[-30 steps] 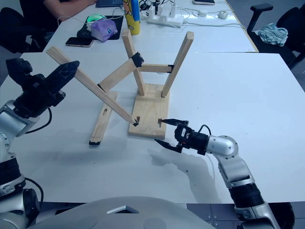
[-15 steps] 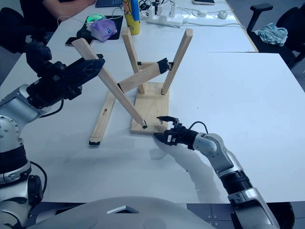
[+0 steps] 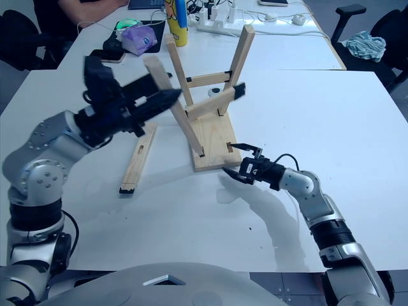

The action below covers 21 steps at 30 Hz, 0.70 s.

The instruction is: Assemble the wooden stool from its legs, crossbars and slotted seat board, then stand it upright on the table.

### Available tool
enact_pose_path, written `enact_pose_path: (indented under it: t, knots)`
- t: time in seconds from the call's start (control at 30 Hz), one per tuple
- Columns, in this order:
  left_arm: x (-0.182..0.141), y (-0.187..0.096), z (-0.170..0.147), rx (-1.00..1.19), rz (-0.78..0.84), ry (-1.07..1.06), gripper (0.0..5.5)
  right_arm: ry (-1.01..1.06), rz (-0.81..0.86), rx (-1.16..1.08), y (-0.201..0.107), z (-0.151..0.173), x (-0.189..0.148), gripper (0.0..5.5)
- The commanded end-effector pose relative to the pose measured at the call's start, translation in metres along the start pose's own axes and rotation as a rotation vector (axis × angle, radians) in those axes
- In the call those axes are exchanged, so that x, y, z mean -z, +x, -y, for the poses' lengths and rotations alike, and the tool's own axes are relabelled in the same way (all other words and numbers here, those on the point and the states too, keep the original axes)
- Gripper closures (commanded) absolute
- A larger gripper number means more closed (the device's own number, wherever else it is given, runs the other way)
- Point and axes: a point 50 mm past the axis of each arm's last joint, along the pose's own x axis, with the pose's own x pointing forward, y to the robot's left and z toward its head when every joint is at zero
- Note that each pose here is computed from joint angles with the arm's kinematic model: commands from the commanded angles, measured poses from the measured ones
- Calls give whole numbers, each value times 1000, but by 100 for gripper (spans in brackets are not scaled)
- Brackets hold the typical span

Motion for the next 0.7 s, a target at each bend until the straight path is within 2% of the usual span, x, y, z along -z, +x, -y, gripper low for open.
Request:
enact_pose_path:
  t: [0.03, 0.43, 0.63, 0.7]
  knots:
    - [5, 6, -1, 46, -43, 117, 347, 108, 51, 26, 3, -2, -8, 174]
    - [11, 14, -10, 106, -54, 204, 347, 440, -44, 133, 19, -25, 9, 174]
    - [11, 15, -15, 113, -46, 216, 347, 690, 4, 211, 27, -29, 6, 174]
    - [17, 14, -15, 114, -55, 212, 347, 721, 10, 218, 28, -27, 5, 198]
